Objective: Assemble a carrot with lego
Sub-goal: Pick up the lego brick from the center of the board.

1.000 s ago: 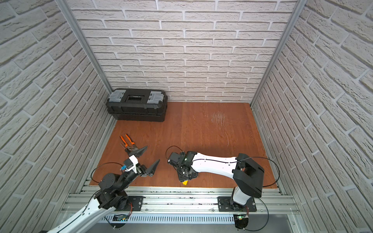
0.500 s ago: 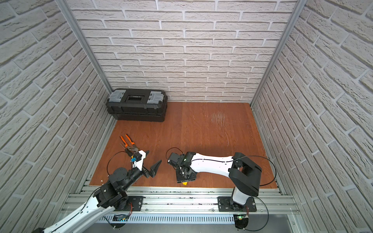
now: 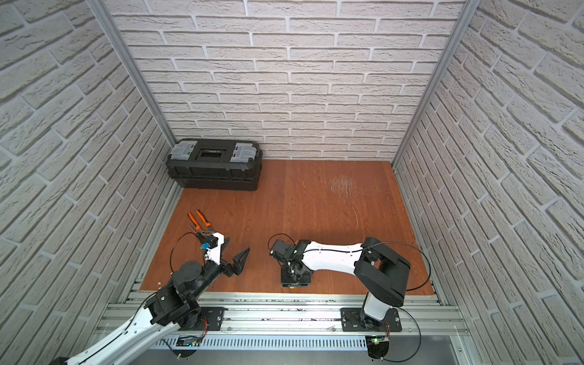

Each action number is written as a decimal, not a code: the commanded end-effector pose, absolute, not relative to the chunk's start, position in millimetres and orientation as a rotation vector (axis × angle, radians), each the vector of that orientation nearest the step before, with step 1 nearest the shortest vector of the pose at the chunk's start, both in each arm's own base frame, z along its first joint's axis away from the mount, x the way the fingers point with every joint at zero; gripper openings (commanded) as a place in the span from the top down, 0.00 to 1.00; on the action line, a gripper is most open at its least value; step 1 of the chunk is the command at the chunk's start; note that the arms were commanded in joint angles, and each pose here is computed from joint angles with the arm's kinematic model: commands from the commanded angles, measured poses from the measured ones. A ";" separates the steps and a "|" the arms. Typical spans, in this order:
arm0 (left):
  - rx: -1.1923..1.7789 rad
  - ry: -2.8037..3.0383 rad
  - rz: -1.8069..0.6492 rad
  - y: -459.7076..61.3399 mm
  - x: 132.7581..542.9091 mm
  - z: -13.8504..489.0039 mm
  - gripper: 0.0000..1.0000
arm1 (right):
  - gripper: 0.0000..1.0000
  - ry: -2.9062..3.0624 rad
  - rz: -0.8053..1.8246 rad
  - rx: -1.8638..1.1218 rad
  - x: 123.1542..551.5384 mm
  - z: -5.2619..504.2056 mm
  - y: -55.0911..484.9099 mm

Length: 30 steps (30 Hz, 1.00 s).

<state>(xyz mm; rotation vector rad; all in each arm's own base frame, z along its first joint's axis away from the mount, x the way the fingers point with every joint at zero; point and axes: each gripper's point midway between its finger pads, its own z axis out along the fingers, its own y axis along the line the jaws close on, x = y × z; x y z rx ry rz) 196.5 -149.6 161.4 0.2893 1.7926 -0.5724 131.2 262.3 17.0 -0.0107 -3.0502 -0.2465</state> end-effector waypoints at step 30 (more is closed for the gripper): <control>0.175 1.965 -0.661 -146.3 194.1 163.8 0.02 | 0.98 -3.156 -0.273 0.183 150.4 58.8 264.2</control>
